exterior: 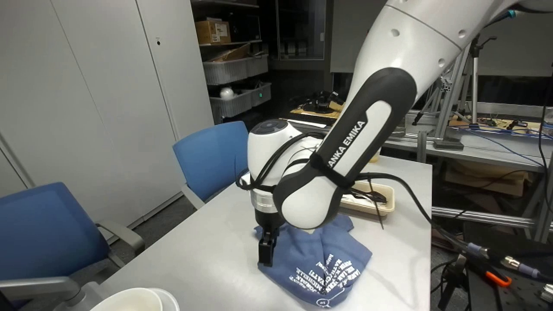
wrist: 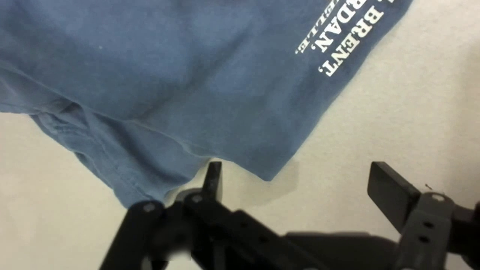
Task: Fold the blue shirt twice
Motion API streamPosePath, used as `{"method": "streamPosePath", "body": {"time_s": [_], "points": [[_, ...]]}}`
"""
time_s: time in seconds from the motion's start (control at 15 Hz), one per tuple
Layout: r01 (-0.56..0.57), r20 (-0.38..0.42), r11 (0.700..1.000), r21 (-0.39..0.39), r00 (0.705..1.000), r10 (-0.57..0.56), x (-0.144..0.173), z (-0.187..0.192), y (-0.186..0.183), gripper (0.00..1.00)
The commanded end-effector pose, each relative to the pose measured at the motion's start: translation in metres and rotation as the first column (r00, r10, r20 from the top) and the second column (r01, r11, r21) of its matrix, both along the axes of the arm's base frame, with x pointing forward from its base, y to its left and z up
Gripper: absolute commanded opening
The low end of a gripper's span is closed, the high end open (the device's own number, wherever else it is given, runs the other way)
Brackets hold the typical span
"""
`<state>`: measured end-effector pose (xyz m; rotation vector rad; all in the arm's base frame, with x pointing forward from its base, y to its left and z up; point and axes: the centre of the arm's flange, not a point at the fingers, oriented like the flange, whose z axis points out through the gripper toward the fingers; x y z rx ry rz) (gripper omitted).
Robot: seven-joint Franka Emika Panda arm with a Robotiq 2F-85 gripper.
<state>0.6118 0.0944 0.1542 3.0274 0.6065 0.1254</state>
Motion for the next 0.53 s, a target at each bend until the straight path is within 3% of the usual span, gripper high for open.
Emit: {"method": "streamPosePath", "body": {"time_s": [0.0,0.47], "points": [[0.005,-0.045,1.000,0.006,0.999,-0.005,0.035,-0.026,0.021,0.92],[0.014,-0.123,1.000,-0.019,0.992,-0.017,0.043,-0.065,0.028,0.78]]}}
